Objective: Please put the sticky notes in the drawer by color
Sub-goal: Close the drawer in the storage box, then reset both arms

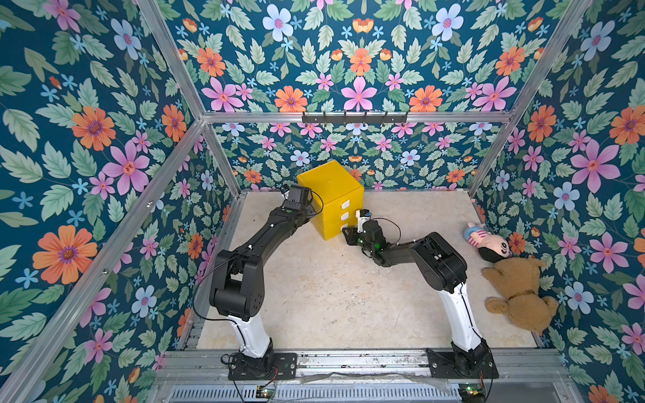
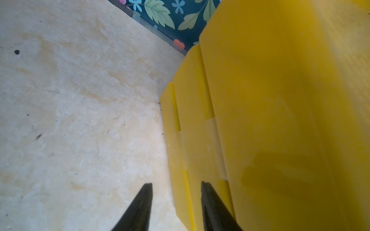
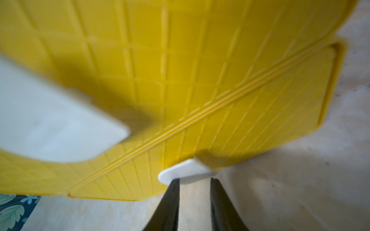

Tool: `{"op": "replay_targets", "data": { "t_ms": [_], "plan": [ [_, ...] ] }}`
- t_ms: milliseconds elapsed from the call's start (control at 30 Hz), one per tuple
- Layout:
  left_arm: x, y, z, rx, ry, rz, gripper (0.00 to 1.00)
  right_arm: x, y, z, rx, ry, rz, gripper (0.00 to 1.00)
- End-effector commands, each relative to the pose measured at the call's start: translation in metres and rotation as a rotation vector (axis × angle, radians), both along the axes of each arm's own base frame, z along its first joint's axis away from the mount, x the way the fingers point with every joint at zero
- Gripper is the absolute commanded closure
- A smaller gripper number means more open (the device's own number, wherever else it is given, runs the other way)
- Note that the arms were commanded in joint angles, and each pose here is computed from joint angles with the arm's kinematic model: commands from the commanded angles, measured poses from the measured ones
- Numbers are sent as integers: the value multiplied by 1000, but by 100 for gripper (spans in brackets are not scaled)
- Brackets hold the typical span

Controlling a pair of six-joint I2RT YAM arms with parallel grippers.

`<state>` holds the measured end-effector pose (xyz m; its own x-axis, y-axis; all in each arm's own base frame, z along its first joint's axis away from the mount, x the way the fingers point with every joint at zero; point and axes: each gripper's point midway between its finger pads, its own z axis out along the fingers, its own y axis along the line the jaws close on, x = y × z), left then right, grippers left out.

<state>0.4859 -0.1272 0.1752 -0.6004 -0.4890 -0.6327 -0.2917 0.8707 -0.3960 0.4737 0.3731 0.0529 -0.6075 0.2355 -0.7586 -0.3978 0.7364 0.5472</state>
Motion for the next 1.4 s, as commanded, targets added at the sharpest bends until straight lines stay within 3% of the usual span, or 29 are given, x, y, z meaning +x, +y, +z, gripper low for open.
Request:
{"op": "replay_targets", "data": {
  "t_ms": [0, 67, 200, 233, 333, 400, 500, 633, 800, 900, 1000, 1067, 1167, 1367],
  "plan": [
    [1, 2, 10, 5, -34, -1, 50, -1, 4, 15, 57, -13, 4, 67],
    [-3, 6, 15, 24, -50, -1, 42, -7, -2, 23, 67, -27, -2, 65],
    [-21, 15, 28, 83, -140, -39, 3, -33, -25, 43, 81, -59, -18, 53],
    [-29, 18, 34, 109, -178, -59, 0, -43, -35, 46, 80, -65, -26, 48],
    [-58, 33, 43, 216, -288, -87, 0, -72, -65, 56, 62, -90, -60, 26],
    [-77, 47, 43, 294, -355, -87, 0, -89, -87, 64, 39, -107, -91, 16],
    [-105, 70, 35, 390, -420, -50, 1, -112, -122, 81, -5, -153, -158, 9],
    [-129, 80, 22, 558, -522, -123, 1, -134, -179, 109, -91, -228, -317, 2],
    [-139, 94, 2, 697, -576, -164, 1, -146, -265, 145, -221, -376, -545, 1],
    [-137, 97, -9, 732, -602, -219, 1, -147, -319, 141, -298, -400, -679, 1],
    [-135, 110, -17, 731, -613, -174, 1, -146, -360, 131, -365, -393, -796, 1],
    [-129, 116, -27, 698, -574, -158, 1, -146, -378, 129, -407, -410, -849, 1],
    [-129, 114, -34, 648, -615, -158, 1, -143, -401, 121, -420, -416, -901, 1],
    [-119, 121, -44, 613, -606, -129, 1, -130, -419, 97, -339, -393, -891, 1]
  ]
}}
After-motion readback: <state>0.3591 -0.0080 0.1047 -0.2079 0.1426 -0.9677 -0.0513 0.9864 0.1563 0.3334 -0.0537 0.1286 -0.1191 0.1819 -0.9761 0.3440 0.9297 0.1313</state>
